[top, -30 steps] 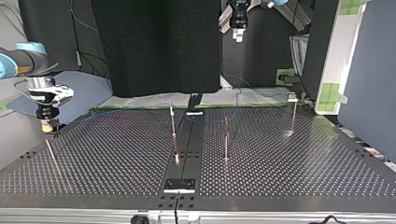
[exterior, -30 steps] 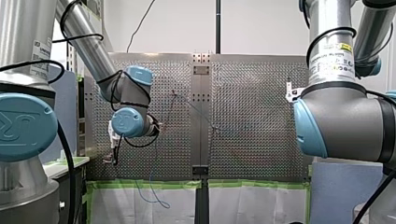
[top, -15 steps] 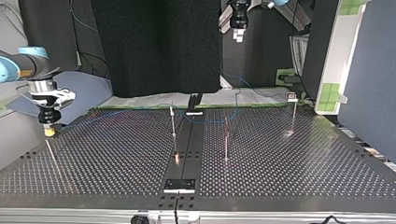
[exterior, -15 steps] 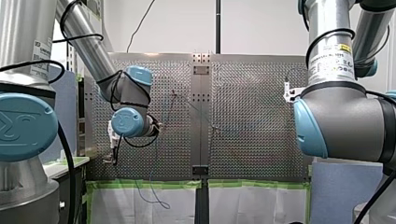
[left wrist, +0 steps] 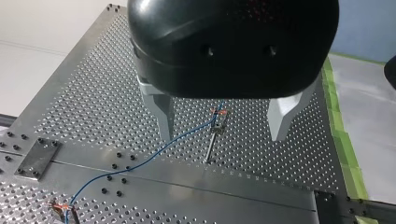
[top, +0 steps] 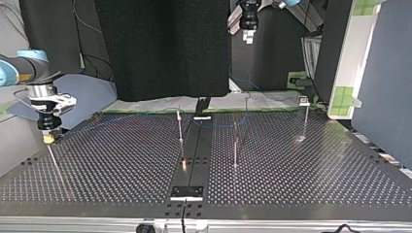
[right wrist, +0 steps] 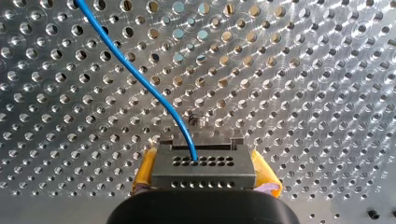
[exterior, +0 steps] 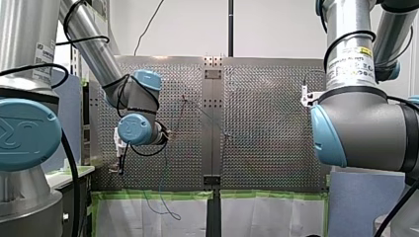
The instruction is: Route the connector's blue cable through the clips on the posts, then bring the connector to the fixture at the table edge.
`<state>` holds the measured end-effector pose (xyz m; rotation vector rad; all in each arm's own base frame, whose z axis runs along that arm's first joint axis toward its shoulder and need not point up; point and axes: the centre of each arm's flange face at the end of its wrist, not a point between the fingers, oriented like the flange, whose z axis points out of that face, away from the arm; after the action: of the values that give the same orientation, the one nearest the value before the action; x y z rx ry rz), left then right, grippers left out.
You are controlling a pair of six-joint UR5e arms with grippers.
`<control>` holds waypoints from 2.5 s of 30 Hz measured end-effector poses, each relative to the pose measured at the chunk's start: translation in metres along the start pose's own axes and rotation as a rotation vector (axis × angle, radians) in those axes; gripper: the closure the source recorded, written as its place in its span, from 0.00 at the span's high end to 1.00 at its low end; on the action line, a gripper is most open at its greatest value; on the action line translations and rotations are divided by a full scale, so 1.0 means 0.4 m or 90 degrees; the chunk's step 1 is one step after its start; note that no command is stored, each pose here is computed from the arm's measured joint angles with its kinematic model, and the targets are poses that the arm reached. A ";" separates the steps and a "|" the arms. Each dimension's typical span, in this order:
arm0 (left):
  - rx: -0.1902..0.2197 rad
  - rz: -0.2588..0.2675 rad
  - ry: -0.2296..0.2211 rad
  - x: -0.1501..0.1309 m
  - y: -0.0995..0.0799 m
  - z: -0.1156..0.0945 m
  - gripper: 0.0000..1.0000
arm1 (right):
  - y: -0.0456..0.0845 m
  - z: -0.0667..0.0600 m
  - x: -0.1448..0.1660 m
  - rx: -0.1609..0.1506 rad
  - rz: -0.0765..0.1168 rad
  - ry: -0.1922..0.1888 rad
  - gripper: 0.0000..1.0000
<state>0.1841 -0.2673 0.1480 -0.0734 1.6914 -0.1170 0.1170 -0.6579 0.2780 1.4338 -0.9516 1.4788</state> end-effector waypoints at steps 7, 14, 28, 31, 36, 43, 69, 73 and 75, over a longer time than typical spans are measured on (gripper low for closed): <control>0.000 0.000 0.000 0.000 0.000 0.000 1.00 | 0.000 0.003 0.005 0.001 -0.001 0.003 0.00; -0.001 0.002 0.001 0.000 0.001 0.000 1.00 | -0.005 0.007 0.005 0.013 -0.001 0.006 0.00; -0.001 0.002 0.003 0.001 0.002 0.000 1.00 | -0.010 0.012 -0.019 0.025 0.002 -0.003 0.00; -0.001 0.003 0.003 0.000 0.002 0.000 1.00 | -0.010 0.013 -0.021 0.026 0.003 -0.003 0.00; -0.002 0.005 0.002 0.000 0.002 0.001 1.00 | -0.009 0.016 -0.017 0.027 0.003 -0.001 0.00; -0.003 0.005 0.002 0.000 0.002 0.002 1.00 | -0.011 0.020 -0.012 0.033 0.002 0.002 0.00; -0.005 0.007 0.004 0.001 0.005 0.002 1.00 | -0.014 0.020 -0.005 0.035 -0.013 -0.005 1.00; -0.005 0.007 0.004 0.001 0.005 0.002 1.00 | -0.014 0.020 -0.004 0.035 -0.013 -0.005 1.00; -0.006 0.007 0.004 0.001 0.005 0.002 1.00 | -0.014 0.020 -0.004 0.035 -0.013 -0.005 1.00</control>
<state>0.1850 -0.2652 0.1473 -0.0697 1.6981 -0.1012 0.1251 -0.6636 0.2764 1.4861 -0.9049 1.4962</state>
